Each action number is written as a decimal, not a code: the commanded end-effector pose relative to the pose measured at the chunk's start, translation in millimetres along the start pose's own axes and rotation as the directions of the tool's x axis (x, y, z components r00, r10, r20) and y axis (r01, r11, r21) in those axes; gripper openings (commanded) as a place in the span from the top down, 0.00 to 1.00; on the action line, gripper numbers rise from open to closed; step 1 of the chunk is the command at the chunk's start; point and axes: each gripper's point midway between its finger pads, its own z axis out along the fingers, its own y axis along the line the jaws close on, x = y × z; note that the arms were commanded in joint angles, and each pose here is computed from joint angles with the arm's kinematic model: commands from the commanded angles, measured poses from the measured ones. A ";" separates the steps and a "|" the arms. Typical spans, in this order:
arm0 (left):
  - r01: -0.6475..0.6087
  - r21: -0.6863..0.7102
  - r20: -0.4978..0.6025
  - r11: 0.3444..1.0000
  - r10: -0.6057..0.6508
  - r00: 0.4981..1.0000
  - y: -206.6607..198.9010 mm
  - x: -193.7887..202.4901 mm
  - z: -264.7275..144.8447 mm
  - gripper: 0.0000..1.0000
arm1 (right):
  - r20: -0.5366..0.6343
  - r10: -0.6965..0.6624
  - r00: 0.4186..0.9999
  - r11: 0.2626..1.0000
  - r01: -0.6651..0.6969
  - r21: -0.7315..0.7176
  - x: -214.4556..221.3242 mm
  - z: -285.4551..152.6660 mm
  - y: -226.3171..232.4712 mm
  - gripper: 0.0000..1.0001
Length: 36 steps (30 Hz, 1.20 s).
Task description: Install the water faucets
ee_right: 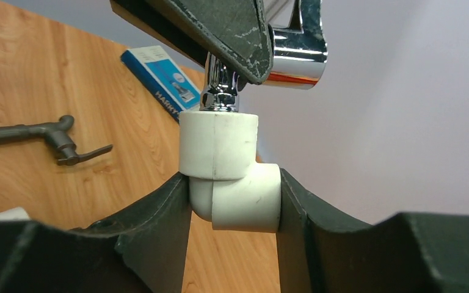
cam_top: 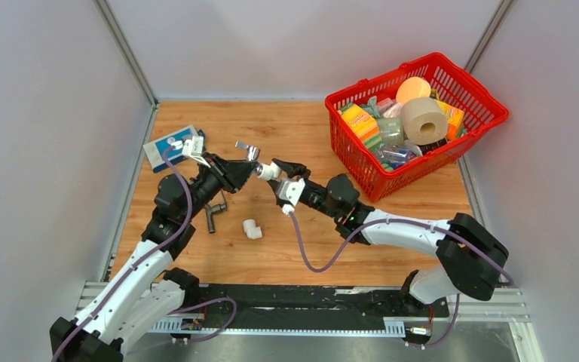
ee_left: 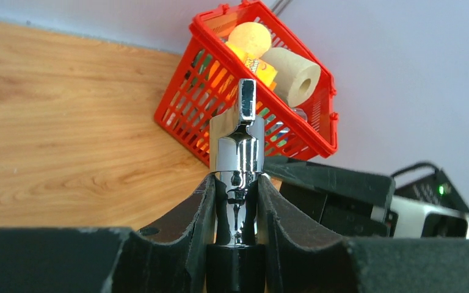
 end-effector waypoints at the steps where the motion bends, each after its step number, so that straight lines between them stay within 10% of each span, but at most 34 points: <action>1: -0.260 0.277 0.007 0.925 0.269 0.963 -53.6 -8.4 -2.2 1.00 | 0.126 0.248 0.960 0.946 -0.213 -0.243 -49.2 3.0 7.8 0.88; 9: -0.466 0.421 0.057 0.778 0.490 0.870 -76.9 -5.4 -17.4 1.00 | 0.118 0.523 0.844 0.782 -0.420 -0.460 -70.4 -13.5 -2.9 1.00; 13: -0.494 0.405 0.080 0.769 0.508 0.857 -76.4 -8.8 -20.4 1.00 | 0.080 0.584 0.807 0.725 -0.475 -0.499 -71.7 -15.9 -5.1 0.87; 22: -0.358 0.113 0.053 0.927 0.354 0.934 -25.5 -19.8 -8.0 1.00 | 0.128 0.448 0.885 0.883 -0.415 -0.219 -58.2 -31.2 -47.1 0.40; 36: -0.044 -0.013 0.043 0.999 0.044 0.998 -7.0 -16.1 -3.1 1.00 | 0.203 0.242 0.949 0.970 -0.233 -0.063 -56.8 -45.5 -61.6 0.22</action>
